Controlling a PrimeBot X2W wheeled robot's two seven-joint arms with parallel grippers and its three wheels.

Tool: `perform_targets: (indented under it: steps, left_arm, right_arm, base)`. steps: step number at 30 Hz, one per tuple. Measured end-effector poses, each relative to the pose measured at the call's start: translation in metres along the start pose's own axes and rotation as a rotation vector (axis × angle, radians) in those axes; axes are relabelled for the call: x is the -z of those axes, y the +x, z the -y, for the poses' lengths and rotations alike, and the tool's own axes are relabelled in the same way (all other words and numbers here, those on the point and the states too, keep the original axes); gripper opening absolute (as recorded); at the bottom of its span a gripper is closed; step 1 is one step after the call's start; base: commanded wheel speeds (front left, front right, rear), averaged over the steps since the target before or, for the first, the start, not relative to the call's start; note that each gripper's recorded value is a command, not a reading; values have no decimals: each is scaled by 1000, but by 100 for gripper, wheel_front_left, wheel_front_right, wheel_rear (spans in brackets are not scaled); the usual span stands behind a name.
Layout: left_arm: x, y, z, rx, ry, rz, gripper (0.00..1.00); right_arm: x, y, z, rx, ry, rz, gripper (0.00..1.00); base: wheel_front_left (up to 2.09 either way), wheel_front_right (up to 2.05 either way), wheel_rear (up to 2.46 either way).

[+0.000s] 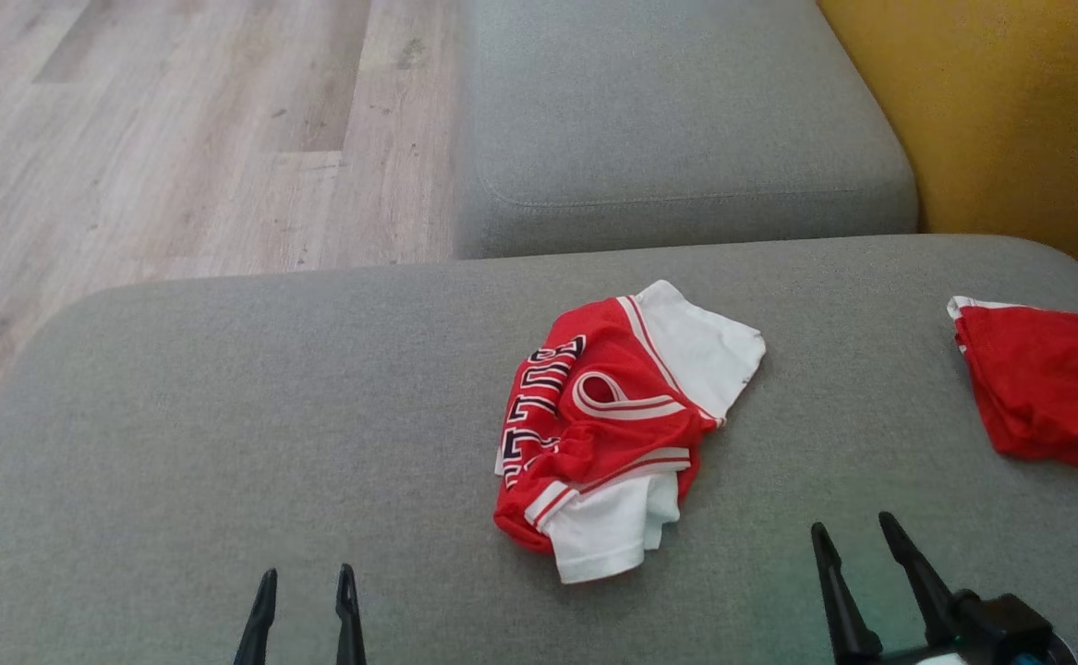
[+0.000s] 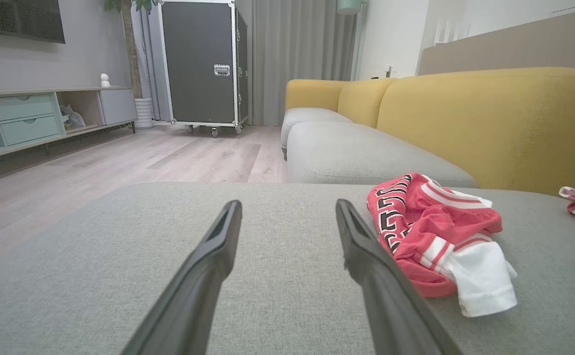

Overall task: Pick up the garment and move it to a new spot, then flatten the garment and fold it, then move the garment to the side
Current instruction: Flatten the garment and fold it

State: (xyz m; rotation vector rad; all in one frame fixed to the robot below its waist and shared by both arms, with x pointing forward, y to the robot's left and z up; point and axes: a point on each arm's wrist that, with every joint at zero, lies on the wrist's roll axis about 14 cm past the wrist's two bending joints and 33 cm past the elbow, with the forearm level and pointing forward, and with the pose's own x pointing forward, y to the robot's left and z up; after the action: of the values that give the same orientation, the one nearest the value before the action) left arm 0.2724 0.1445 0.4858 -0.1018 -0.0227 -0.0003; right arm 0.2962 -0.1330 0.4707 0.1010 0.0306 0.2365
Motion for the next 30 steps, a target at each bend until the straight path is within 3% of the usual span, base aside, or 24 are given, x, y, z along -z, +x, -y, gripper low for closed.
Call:
perform_targets:
  steps: [7,22,27,30]
  left_arm:
    - [16,12,27,109,21,-55,100]
    - [11,123,191,700,233,-81,100]
    - [51,137,230,850,297,-234,100]
    - [83,134,235,882,351,-346,100]
  right_arm:
    - [8,-3,3,14,10,-28,100]
    - [15,6,42,114,-7,-75,100]
    - [14,17,63,163,-15,-85,100]
    - [18,13,72,194,-20,-104,100]
  base:
    - [0,0,0]
    - [0,0,0]
    - [0,0,0]
    - [0,0,0]
